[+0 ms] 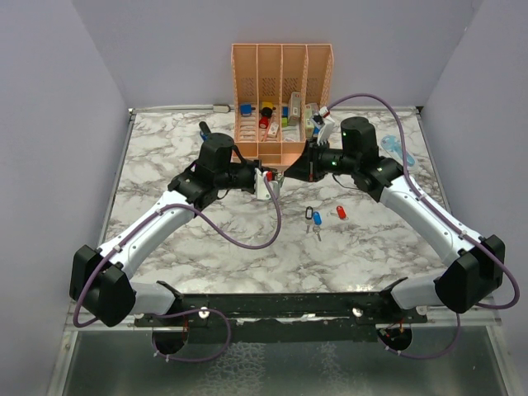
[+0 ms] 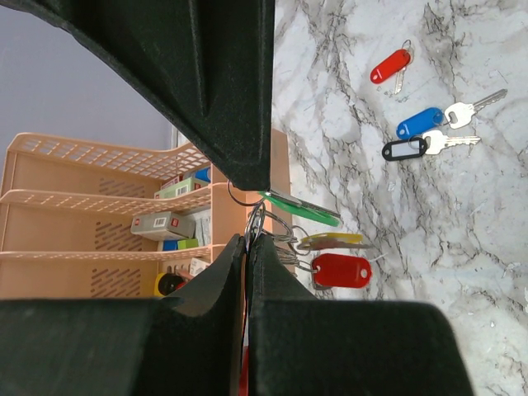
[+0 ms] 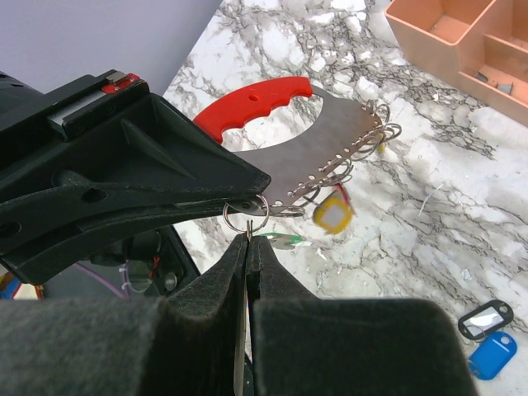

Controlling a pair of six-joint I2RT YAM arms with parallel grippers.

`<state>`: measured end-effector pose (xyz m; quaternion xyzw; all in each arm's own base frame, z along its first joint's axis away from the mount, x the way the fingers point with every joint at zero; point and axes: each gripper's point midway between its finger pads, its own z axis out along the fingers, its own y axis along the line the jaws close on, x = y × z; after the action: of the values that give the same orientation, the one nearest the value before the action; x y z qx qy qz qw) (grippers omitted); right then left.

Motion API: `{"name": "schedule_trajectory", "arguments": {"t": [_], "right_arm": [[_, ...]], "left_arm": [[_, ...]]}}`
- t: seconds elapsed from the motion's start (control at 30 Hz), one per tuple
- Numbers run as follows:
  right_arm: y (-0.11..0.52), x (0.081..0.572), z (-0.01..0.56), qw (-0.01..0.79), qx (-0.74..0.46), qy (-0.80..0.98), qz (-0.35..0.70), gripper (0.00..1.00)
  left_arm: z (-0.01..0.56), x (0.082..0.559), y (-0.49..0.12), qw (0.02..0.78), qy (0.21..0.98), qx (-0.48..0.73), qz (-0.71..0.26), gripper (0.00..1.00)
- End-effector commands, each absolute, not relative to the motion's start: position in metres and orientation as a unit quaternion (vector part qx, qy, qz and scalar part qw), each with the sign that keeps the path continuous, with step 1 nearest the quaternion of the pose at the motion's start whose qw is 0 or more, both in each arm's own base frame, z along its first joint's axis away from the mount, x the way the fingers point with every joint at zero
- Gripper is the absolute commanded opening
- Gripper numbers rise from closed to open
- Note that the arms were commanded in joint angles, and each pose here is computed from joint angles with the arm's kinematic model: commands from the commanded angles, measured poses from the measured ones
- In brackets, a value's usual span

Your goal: Put the keys on the keyring

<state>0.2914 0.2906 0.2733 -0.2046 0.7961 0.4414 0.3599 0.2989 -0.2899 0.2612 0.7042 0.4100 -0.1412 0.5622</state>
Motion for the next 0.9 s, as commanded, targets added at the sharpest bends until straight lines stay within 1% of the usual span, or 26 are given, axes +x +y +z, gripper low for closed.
{"name": "schedule_trajectory", "arguments": {"t": [0.0, 0.87], "right_arm": [[0.293, 0.289, 0.28, 0.36, -0.202, 0.793, 0.448, 0.01], [0.301, 0.274, 0.283, 0.331, -0.197, 0.793, 0.472, 0.01]], "left_arm": [[0.284, 0.293, -0.294, 0.588, 0.374, 0.705, -0.132, 0.0], [0.279, 0.296, -0.296, 0.588, 0.376, 0.706, -0.119, 0.0]]}}
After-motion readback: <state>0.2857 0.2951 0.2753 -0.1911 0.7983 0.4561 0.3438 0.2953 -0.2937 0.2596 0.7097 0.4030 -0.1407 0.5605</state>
